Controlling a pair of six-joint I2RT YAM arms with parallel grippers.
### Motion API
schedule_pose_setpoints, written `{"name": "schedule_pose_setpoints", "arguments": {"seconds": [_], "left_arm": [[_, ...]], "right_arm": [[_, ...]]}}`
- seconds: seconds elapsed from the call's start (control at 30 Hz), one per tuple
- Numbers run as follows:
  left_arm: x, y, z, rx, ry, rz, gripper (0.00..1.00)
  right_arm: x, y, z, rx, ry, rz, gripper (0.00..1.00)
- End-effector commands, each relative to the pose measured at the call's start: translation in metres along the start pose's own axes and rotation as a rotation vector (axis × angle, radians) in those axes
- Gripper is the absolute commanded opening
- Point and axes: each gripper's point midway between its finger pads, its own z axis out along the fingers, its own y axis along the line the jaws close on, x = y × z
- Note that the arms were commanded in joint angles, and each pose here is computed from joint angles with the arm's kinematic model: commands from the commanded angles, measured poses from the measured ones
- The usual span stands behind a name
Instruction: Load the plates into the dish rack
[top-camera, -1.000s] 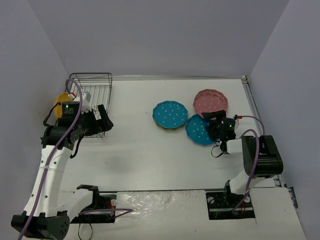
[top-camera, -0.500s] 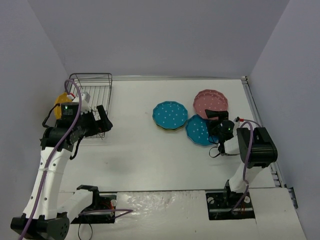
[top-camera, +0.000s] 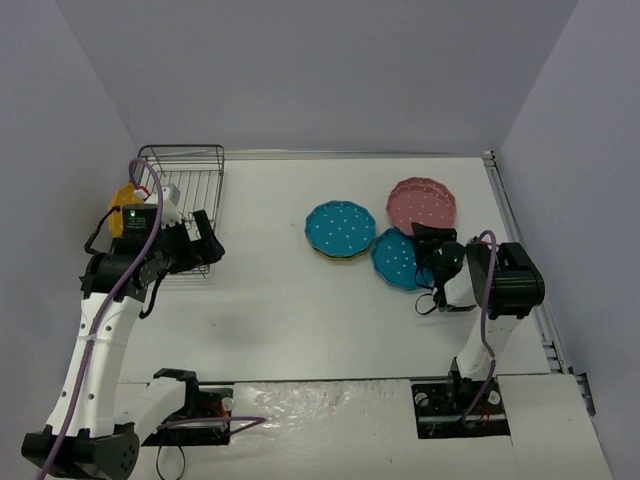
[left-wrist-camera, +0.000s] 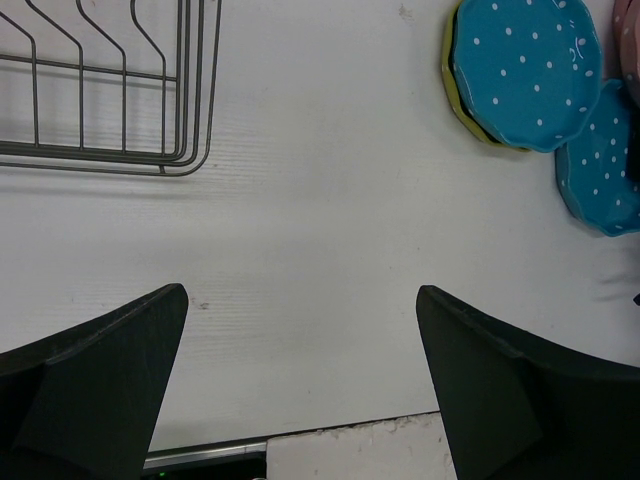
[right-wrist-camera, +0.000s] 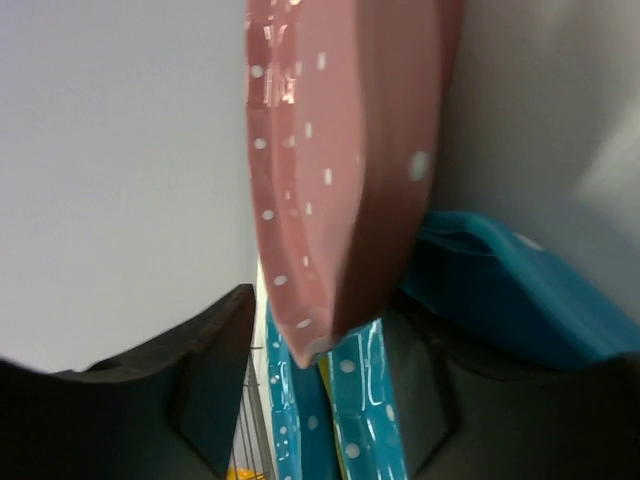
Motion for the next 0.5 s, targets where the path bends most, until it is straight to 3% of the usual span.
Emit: {"name": "schedule_pose_setpoints", "arguments": {"seconds": [0.0, 0.03, 0.13, 0.27, 0.47], "left_arm": [[-0.023, -0.008, -0.014, 0.018, -0.085, 0.026, 0.97], [-0.023, -0.009, -0.014, 0.021, -0.088, 0.027, 0.97], [-0.024, -0.009, -0.014, 0.023, -0.089, 0.026, 0.97], [-0.021, -0.009, -0.013, 0.028, -0.091, 0.026, 0.97], [-0.019, -0.013, -0.013, 0.052, -0.091, 0.019, 0.97]], "right_arm": [[-0.013, 0.013, 0.006, -0.070, -0.061, 0.034, 0.44], [-0.013, 0.013, 0.006, -0.072, -0.064, 0.038, 0.36], [-0.014, 0.015, 0.006, -0.078, -0.065, 0.046, 0.26], [-0.013, 0.029, 0.005, -0.123, -0.053, 0.041, 0.02], [-0.012, 0.072, -0.008, -0.231, -0.034, -0.002, 0.00]]}}
